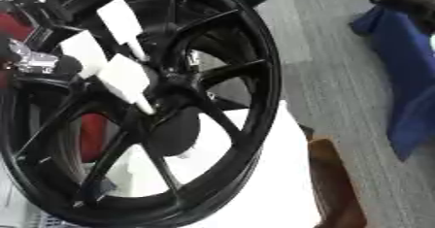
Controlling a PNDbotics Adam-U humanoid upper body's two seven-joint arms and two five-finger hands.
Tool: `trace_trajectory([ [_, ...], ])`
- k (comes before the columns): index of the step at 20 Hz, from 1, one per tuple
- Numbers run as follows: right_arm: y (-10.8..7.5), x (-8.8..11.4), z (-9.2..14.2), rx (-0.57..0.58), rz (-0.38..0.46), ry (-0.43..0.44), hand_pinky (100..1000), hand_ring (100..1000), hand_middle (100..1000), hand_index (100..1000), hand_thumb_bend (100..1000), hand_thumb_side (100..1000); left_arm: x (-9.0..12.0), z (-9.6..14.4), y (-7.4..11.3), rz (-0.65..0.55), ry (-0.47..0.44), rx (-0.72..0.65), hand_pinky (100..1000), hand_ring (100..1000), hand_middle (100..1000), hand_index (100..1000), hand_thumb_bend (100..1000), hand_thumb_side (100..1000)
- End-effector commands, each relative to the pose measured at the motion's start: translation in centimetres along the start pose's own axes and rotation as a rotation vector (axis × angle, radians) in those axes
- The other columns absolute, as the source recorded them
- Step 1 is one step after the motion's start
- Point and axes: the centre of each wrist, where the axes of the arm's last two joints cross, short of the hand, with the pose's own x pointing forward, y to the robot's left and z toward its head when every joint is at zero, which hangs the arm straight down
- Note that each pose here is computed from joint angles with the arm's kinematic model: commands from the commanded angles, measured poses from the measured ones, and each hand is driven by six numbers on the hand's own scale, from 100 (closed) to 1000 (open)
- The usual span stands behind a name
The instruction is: Pull the pin out of the wheel hub.
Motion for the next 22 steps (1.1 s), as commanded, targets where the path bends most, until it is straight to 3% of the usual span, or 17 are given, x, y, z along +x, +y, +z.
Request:
trace_trajectory([
  [1, -0.6, 0.6, -0.1, -0.004, 0.029, -0.013, 948, 713, 701, 766, 100, 469, 0.1, 0.1, 0.8, -0.019, 0.014, 0.017, 789, 762, 714, 816, 623, 584],
  [11, -0.5, 0.4, -0.1, -0.002, 0.029, -0.010, 949, 715, 703, 767, 100, 476, -0.7, -1.3, 0.2, -0.021, 0.053, -0.008, 777, 748, 692, 800, 577, 518],
  [22, -0.6, 0.2, 0.0, -0.006, 0.029, -0.002, 950, 716, 704, 768, 100, 482, -0.6, -1.5, 0.2, 0.006, 0.035, 0.013, 745, 674, 598, 722, 519, 491],
])
